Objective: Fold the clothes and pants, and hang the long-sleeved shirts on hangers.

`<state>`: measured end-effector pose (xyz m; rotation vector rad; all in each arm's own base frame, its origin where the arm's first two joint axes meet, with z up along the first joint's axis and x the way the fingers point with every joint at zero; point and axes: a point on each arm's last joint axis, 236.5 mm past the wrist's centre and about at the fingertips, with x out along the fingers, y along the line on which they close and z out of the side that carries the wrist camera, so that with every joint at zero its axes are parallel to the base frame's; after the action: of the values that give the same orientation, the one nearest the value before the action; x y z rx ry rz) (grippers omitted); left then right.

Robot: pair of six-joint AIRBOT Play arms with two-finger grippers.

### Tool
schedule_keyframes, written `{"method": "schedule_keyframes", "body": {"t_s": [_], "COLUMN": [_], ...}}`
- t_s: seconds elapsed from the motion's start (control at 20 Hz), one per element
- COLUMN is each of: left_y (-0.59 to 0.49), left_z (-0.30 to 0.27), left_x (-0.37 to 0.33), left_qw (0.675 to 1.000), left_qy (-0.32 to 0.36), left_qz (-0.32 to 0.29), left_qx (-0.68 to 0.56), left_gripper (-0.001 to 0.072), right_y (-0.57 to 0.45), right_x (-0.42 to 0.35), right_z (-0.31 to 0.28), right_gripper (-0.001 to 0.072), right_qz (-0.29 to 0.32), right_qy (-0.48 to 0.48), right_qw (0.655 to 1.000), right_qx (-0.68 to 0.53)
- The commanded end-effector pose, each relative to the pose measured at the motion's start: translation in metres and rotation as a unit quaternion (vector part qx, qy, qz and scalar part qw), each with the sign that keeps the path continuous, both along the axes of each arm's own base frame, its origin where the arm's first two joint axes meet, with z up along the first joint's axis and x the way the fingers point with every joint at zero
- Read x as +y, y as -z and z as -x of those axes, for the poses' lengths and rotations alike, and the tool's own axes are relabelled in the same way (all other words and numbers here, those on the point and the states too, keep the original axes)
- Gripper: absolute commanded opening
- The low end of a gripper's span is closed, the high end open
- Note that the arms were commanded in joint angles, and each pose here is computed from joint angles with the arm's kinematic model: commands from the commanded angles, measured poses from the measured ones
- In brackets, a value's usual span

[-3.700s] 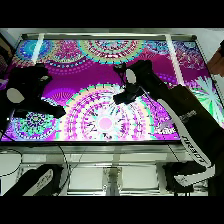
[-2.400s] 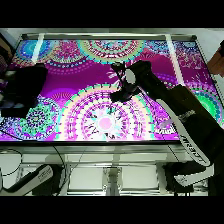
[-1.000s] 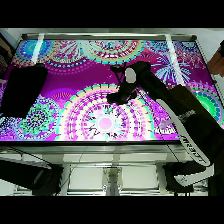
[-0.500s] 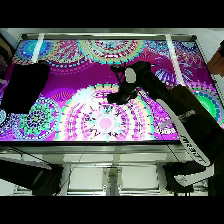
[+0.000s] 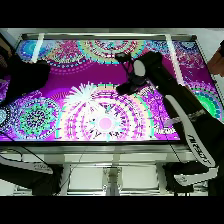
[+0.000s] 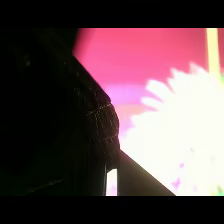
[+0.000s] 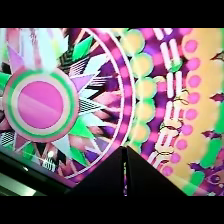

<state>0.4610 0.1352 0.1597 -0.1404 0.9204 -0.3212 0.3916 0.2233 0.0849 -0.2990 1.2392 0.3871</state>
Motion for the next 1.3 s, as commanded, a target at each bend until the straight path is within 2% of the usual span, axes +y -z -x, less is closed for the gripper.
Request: {"method": "schedule_keyframes", "body": {"t_s": [0.0,0.1,0.3,0.45,0.7,0.8,0.9,1.0,1.2,1.25], "left_y": [-0.028,-0.008,0.035,0.081,0.144,0.155,0.151,0.133,0.087,0.077], "left_z": [0.03,0.065,0.116,0.181,0.279,0.303,0.317,0.321,0.304,0.302], "left_x": [-0.134,-0.201,-0.306,-0.362,-0.381,-0.375,-0.366,-0.358,-0.347,-0.345], "left_qw": [0.978,0.942,0.871,0.796,0.681,0.654,0.65,0.666,0.739,0.756], "left_qy": [0.189,0.299,0.436,0.534,0.623,0.637,0.641,0.64,0.604,0.595], "left_qz": [-0.079,-0.118,-0.174,-0.199,-0.241,-0.249,-0.25,-0.244,-0.216,-0.196], "left_qx": [0.03,0.095,0.145,0.202,0.299,0.322,0.322,0.296,0.206,0.191], "left_gripper": [0.0032,0.0032,0.0032,0.0031,0.0032,0.0032,0.0032,0.0032,0.0031,0.0032], "right_y": [-0.035,-0.05,-0.055,-0.044,-0.042,-0.04,-0.039,-0.039,-0.06,-0.061], "right_x": [-0.058,-0.092,-0.13,-0.134,-0.161,-0.185,-0.205,-0.211,-0.118,-0.1], "right_z": [-0.025,-0.027,-0.015,-0.005,-0.009,-0.008,-0.005,-0.01,-0.046,-0.054], "right_gripper": [0.002,0.002,0.002,0.002,0.002,0.002,0.002,0.002,0.002,0.002], "right_qz": [0.011,0.006,0.017,0.032,0.047,0.046,0.045,0.016,-0.16,-0.181], "right_qy": [0.041,0.079,0.104,0.087,0.102,0.133,0.148,0.162,0.042,0.025], "right_qw": [0.998,0.995,0.994,0.996,0.993,0.99,0.988,0.987,0.984,0.981], "right_qx": [-0.052,-0.06,-0.04,-0.02,-0.018,-0.008,0.004,0.001,-0.061,-0.071]}}
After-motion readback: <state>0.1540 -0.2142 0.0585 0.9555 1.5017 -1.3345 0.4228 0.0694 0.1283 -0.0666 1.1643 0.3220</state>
